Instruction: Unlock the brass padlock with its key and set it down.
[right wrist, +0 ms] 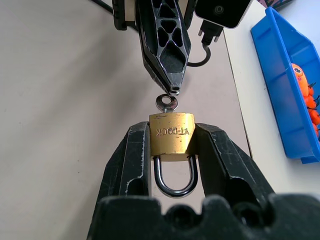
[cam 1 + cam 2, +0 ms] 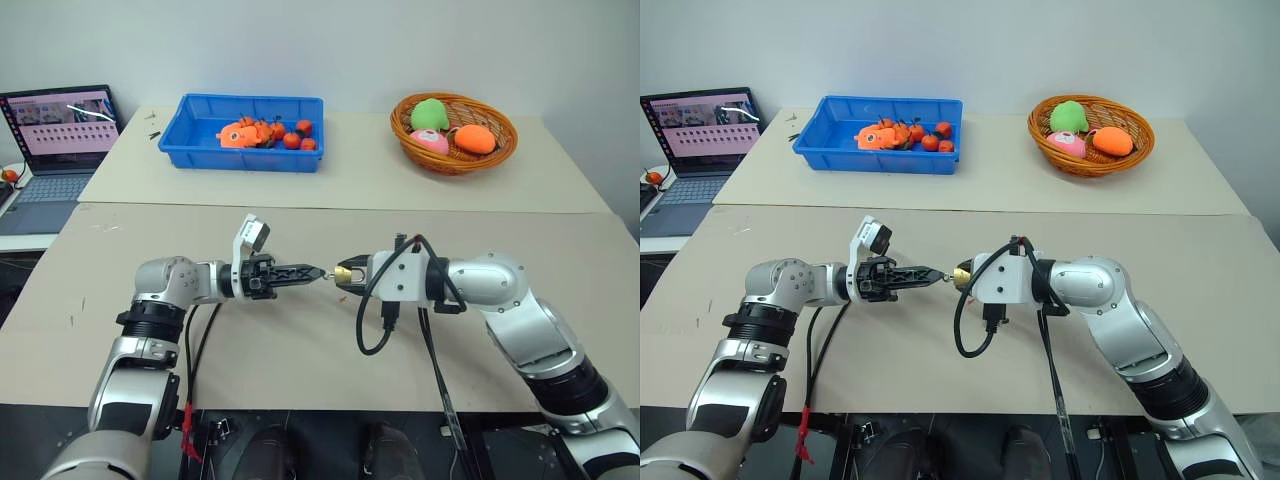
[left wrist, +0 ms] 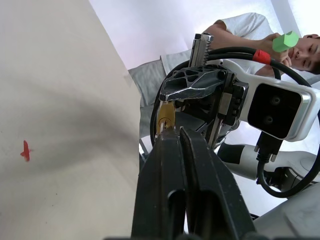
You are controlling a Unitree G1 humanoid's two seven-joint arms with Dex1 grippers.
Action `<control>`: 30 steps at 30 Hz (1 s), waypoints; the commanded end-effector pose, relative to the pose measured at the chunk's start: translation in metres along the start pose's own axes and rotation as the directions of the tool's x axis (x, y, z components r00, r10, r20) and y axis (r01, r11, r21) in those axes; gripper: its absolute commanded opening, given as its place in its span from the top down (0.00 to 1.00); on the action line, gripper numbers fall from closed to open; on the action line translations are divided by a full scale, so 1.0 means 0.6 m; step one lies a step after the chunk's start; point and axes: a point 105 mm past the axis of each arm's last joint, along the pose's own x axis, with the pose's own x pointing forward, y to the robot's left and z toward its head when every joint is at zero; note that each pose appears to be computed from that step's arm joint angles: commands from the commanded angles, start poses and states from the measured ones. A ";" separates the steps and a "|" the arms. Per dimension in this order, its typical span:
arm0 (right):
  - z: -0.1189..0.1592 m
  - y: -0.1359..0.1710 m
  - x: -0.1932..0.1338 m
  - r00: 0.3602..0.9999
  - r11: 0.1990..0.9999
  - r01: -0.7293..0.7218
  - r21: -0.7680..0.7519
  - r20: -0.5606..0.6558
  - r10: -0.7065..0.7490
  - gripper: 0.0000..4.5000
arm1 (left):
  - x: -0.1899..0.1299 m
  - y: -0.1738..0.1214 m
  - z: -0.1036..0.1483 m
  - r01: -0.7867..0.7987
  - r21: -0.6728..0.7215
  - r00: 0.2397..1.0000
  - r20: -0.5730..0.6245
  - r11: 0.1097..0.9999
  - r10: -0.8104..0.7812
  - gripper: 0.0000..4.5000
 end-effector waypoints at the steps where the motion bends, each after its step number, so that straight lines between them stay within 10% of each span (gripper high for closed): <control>1: 0.016 -0.013 -0.007 0.999 0.998 0.033 -0.054 0.020 -0.032 0.80 | 0.004 -0.012 0.014 0.019 0.025 1.000 0.007 1.000 -0.019 0.95; 30: 0.017 -0.012 -0.006 0.999 0.998 0.033 -0.057 0.021 -0.032 0.80 | 0.005 -0.019 0.019 0.030 0.021 0.999 0.019 0.999 -0.030 0.95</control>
